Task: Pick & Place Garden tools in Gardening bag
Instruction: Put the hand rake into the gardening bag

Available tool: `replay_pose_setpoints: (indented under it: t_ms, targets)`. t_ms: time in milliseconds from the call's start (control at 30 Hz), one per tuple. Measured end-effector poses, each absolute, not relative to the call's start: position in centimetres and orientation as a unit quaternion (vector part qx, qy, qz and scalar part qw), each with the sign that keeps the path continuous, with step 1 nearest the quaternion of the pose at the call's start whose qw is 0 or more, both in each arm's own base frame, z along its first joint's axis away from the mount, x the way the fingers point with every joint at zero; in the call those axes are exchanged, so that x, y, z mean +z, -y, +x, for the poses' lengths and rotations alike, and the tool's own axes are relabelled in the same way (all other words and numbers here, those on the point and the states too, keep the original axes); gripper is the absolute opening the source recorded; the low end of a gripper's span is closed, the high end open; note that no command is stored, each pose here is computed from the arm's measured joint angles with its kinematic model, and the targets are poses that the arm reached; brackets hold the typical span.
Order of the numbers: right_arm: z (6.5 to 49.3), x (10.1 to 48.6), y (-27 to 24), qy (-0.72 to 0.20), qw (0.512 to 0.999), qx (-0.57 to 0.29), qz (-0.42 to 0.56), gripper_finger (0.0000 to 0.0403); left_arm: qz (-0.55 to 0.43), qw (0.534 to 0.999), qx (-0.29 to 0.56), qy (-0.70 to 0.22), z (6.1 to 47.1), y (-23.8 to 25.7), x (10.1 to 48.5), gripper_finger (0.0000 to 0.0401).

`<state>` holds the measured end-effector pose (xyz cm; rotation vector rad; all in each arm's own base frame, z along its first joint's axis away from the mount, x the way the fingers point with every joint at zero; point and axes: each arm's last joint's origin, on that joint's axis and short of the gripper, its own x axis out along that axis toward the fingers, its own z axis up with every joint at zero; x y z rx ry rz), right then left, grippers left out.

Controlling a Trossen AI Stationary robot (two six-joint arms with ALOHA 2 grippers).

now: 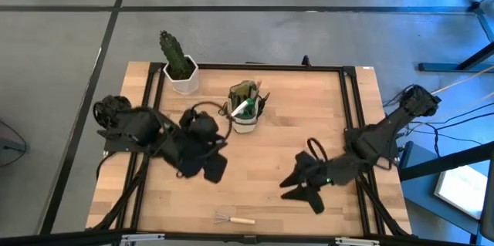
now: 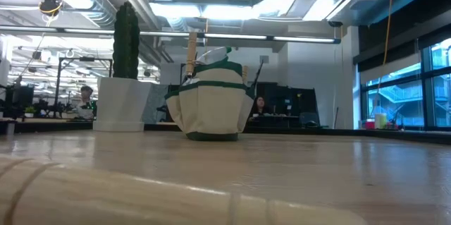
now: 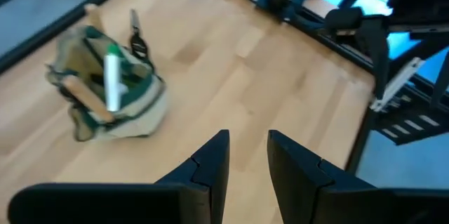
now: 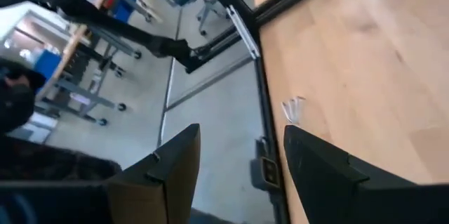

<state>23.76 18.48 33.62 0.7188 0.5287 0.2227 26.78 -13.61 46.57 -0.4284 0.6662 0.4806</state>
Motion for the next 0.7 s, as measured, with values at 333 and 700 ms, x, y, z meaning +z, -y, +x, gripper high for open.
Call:
replay_pose_setpoints:
  t_ms: [333,700]
  targets:
    - [26.9,28.8,-22.4,-0.276,0.886,0.098,0.360,0.0208,-0.217,0.900,0.199,-0.322,27.7,17.7,45.0,0.0092]
    - [31.6,23.5,-25.9,-0.401,0.865,0.060,0.295,0.0208,-0.225,0.900,0.183,-0.326,26.7,20.6,44.2,0.0092]
